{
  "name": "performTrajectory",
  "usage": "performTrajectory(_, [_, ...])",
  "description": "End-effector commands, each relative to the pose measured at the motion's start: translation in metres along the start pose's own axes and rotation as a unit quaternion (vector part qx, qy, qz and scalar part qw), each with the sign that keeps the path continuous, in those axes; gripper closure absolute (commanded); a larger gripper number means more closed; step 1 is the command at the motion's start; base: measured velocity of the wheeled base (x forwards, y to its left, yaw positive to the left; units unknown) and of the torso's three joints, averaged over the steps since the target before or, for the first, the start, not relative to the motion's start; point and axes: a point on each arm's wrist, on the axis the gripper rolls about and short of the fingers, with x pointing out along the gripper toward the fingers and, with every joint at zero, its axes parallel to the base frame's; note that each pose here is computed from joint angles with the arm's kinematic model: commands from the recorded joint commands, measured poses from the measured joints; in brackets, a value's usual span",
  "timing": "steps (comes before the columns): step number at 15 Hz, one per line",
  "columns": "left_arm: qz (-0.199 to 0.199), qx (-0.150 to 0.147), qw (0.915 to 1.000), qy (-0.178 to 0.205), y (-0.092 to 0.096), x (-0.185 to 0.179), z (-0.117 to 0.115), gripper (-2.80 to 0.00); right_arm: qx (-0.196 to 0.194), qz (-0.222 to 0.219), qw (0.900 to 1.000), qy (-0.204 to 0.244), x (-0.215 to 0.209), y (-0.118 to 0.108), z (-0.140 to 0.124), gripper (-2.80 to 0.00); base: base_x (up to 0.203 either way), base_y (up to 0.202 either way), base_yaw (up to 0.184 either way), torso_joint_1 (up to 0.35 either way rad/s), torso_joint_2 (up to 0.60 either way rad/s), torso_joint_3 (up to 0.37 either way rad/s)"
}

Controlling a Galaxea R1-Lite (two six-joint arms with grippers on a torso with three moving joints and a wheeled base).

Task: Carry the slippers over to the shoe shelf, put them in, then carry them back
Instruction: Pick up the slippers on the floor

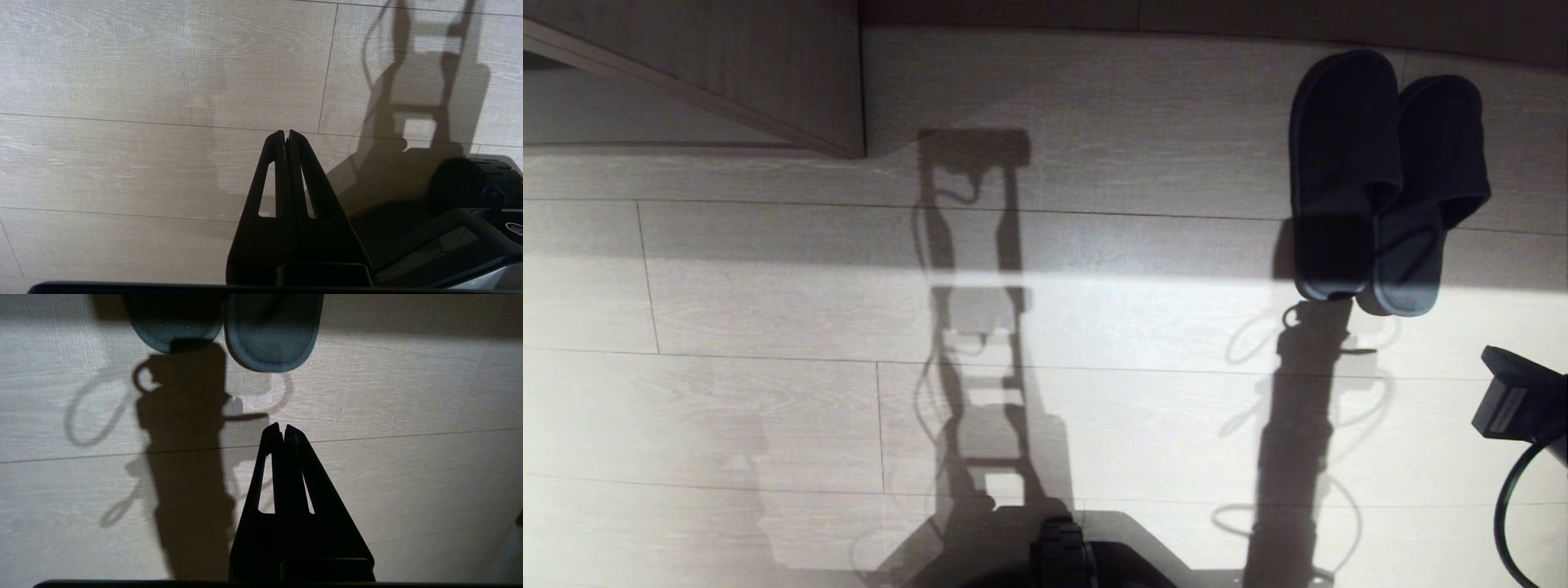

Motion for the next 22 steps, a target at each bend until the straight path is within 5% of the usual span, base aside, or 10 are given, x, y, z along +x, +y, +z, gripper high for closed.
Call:
performTrajectory(1, [0.000,0.000,1.0000,0.000,0.000,0.000,0.000,0.00,0.000,-0.001,1.000,0.018,0.020,0.005,-0.012,0.00,0.000,0.000,0.000,0.000,0.00,0.000])
performTrajectory(10, [0.000,0.000,1.0000,0.000,0.000,0.000,0.000,0.00,0.036,-0.002,0.997,-0.069,0.055,0.013,-0.002,0.00,0.000,0.000,0.000,0.000,0.00,0.000])
performTrajectory(22, [0.000,0.000,1.0000,0.000,0.000,0.000,0.000,0.00,0.043,0.001,0.996,-0.083,0.085,0.021,0.006,0.00,0.000,0.000,0.000,0.000,0.00,0.000])
